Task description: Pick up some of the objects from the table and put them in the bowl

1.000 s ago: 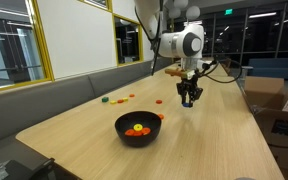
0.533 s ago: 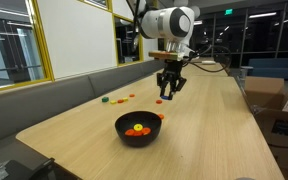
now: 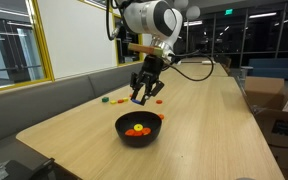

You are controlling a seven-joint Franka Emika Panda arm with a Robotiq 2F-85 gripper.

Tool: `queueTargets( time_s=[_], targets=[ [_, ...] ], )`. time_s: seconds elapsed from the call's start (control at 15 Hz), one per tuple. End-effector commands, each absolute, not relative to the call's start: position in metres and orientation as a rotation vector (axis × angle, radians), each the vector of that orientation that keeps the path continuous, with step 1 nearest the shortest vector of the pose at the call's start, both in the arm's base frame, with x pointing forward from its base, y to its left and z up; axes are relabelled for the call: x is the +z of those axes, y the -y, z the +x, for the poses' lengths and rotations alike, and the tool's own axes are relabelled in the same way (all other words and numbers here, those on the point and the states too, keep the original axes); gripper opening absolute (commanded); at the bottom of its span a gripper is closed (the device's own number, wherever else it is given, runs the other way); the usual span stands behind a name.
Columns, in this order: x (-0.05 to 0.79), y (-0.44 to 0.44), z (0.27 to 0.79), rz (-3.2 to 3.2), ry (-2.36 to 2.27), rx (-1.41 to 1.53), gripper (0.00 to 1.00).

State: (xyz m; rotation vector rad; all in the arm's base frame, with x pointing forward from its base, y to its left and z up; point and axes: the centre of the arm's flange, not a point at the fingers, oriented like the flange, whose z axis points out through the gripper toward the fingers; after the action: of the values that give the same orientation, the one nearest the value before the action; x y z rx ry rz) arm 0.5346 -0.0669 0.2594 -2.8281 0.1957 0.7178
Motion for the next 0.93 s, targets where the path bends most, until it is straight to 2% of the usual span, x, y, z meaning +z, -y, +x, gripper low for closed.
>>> queueTargets(
  time_s=[0.0,0.07,0.13,0.2,0.4,0.87],
  targets=[
    [0.260,0.061,0.504,-2.775,-0.166,0.780,0.19],
    [0.257,0.061,0.503,-2.778,-0.185,0.795,0.68],
    [0.255,0.061,0.502,-2.779,-0.191,0.802,0.69],
    [0.253,0.062,0.502,-2.781,-0.198,0.806,0.75],
    [0.256,0.065,0.507,-2.823,-0.253,0.732,1.00],
    [0.259,0.056,0.510,-2.997,-0.460,0.255,1.00]
  ],
)
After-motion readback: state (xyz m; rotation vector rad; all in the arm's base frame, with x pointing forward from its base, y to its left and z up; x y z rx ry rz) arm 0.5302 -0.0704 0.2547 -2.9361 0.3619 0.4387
